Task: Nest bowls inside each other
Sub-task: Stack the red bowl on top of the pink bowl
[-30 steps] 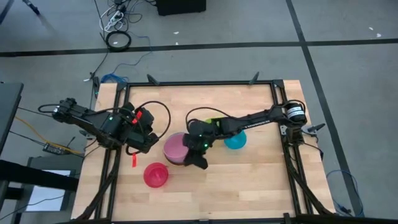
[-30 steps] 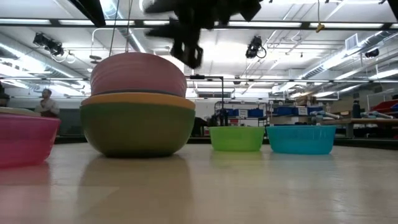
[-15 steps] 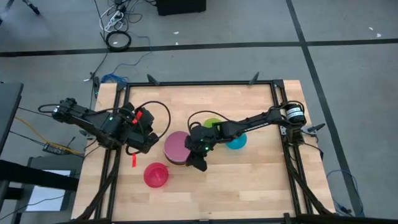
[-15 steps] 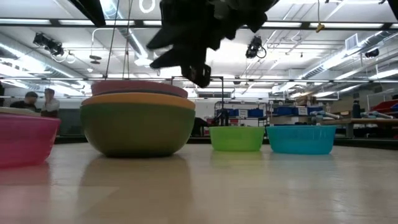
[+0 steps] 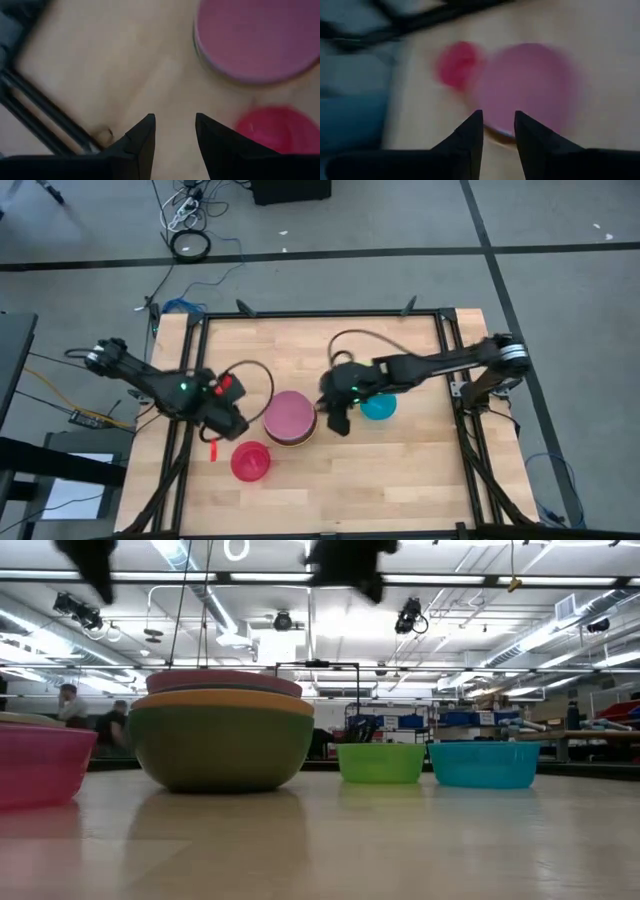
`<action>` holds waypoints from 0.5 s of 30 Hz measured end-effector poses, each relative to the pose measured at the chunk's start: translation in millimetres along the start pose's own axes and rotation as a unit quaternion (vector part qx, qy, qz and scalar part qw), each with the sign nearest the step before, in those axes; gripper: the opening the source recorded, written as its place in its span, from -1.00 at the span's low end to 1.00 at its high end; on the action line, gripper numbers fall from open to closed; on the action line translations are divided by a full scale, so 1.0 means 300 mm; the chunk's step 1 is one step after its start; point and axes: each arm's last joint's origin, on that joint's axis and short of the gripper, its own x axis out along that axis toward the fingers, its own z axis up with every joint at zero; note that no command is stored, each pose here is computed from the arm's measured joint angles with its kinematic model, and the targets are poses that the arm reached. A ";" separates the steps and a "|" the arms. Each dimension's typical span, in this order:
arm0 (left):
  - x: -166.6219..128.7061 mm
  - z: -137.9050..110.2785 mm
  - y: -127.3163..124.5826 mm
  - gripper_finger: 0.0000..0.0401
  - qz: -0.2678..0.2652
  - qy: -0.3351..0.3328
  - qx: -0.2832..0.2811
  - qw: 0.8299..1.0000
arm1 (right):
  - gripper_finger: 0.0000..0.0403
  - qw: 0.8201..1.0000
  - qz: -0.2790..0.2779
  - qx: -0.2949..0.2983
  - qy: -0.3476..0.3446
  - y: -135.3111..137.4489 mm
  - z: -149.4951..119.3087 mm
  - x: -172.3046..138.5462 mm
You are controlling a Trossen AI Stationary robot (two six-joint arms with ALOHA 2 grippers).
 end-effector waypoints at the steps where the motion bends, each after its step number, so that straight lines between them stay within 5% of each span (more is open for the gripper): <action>1: 0.021 -0.023 -0.008 -0.26 0.000 0.022 -0.006 1.000 | -0.50 0.999 -0.052 -0.008 -0.005 0.002 -0.007 -0.037; 5: 0.113 -0.103 -0.027 -0.26 0.024 0.076 -0.064 0.995 | -0.50 0.986 -0.163 -0.032 -0.030 0.030 -0.029 -0.174; 15: 0.229 -0.148 -0.119 -0.26 -0.111 0.162 -0.114 0.974 | -0.50 0.983 -0.169 -0.013 -0.069 0.066 -0.037 -0.286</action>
